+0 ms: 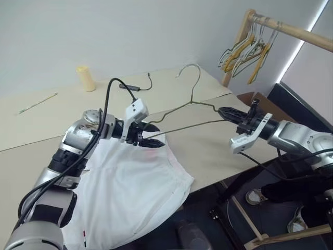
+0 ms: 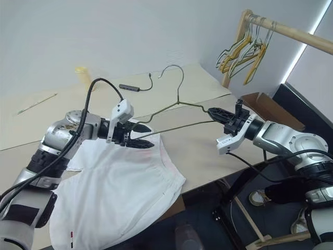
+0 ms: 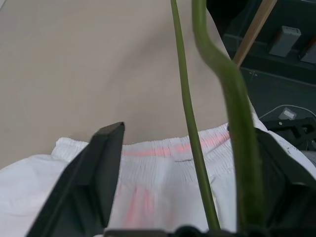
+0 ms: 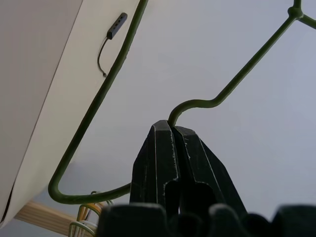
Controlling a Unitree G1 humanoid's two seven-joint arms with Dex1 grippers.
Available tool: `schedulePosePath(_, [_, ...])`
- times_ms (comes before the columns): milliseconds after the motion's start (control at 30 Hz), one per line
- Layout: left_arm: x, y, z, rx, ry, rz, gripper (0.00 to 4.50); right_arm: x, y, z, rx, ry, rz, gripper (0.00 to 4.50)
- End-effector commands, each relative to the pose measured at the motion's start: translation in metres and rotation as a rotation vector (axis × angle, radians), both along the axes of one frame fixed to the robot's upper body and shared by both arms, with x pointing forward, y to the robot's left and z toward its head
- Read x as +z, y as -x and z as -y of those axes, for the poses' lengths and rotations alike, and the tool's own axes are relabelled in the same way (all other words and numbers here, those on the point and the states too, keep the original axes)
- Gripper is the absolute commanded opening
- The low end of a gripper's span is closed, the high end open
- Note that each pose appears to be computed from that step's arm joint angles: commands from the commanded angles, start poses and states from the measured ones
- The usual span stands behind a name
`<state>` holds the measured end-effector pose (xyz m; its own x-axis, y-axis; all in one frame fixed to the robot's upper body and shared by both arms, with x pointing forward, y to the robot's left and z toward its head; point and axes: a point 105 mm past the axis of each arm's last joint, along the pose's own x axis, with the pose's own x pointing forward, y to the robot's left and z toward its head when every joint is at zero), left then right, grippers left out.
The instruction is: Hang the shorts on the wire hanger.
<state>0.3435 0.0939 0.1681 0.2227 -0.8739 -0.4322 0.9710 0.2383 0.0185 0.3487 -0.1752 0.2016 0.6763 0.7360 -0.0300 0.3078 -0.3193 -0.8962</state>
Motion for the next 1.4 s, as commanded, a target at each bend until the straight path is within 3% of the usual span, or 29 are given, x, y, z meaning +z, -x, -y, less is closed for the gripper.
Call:
schedulePosePath(33, [0.015, -0.001, 0.004, -0.037, -0.007, 0.060, 2.18, 0.023, 0.004, -0.009, 0.042, -0.034, 0.068, 0.00])
schedulePosePath(233, [0.011, 0.000, 0.001, -0.055, -0.026, 0.055, 0.11, 0.029, 0.003, -0.008, 0.037, -0.037, 0.087, 0.00])
schedulePosePath(267, [0.012, 0.001, 0.001, -0.059, -0.026, 0.056, 0.02, 0.029, 0.003, -0.008, 0.035, -0.035, 0.086, 0.00])
schedulePosePath(467, [0.013, -0.006, -0.003, -0.017, -0.050, 0.094, 0.02, 0.029, 0.009, -0.012, 0.089, -0.075, 0.036, 0.00])
schedulePosePath(500, [0.015, -0.008, -0.005, 0.000, -0.046, 0.103, 0.00, 0.029, 0.013, -0.015, 0.122, -0.089, 0.017, 0.53])
schedulePosePath(767, [0.003, -0.010, -0.030, 0.079, -0.170, 0.210, 0.00, 0.037, 0.029, -0.024, 0.214, -0.340, -0.300, 3.06])
schedulePosePath(867, [0.006, -0.008, -0.033, 0.068, -0.179, 0.265, 0.00, 0.043, 0.026, -0.024, 0.147, -0.540, -0.617, 4.17])
schedulePosePath(900, [0.007, -0.007, -0.034, 0.051, -0.195, 0.309, 0.00, 0.045, 0.023, -0.022, 0.101, -0.623, -0.800, 4.46])
schedulePosePath(1000, [0.008, -0.001, -0.038, -0.011, -0.230, 0.401, 0.00, 0.037, 0.023, -0.021, 0.001, -0.584, -1.141, 4.46])
schedulePosePath(1167, [0.016, 0.014, -0.033, -0.096, -0.165, 0.431, 0.00, 0.020, 0.018, -0.019, -0.130, -0.504, -1.496, 4.46])
schedulePosePath(1400, [0.020, 0.022, -0.029, -0.127, -0.139, 0.435, 0.00, -0.004, -0.004, -0.022, -0.318, -0.431, -1.545, 4.46])
